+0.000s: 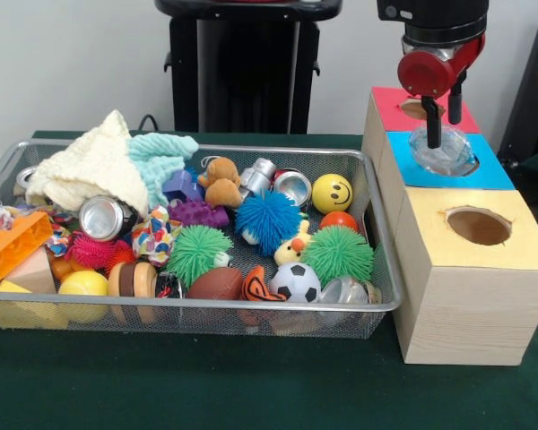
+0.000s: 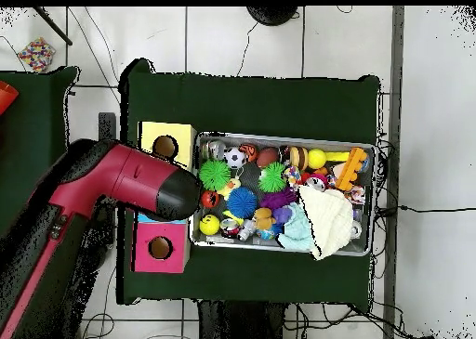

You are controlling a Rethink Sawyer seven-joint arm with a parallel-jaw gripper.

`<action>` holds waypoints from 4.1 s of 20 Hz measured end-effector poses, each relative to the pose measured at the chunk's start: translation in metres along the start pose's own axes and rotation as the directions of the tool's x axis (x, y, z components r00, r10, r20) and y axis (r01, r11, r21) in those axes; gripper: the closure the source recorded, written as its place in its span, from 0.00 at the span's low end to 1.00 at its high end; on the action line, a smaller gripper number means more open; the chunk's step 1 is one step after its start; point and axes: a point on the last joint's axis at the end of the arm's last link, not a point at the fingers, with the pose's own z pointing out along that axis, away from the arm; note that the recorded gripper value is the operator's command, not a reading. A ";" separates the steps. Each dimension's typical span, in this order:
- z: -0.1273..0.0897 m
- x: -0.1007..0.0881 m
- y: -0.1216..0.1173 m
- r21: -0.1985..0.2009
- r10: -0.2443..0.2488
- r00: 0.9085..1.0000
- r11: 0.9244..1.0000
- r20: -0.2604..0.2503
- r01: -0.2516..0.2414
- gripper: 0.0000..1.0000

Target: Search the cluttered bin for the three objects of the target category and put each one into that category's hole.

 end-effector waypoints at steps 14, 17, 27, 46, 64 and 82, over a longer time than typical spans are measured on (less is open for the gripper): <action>-0.002 0.002 -0.002 0.003 -0.003 1.000 1.000 -0.013 0.003 0.00; -0.004 0.005 -0.004 0.005 -0.003 1.000 1.000 -0.026 0.003 0.00; -0.016 0.021 -0.020 0.018 0.049 0.996 0.999 -0.074 -0.047 0.00; -0.032 0.033 -0.035 0.039 0.149 0.985 0.988 -0.088 -0.146 0.00; -0.043 0.034 -0.071 0.047 0.161 0.986 0.986 -0.046 -0.158 0.00; -0.038 0.022 -0.081 0.029 0.166 0.986 0.986 0.018 -0.166 0.00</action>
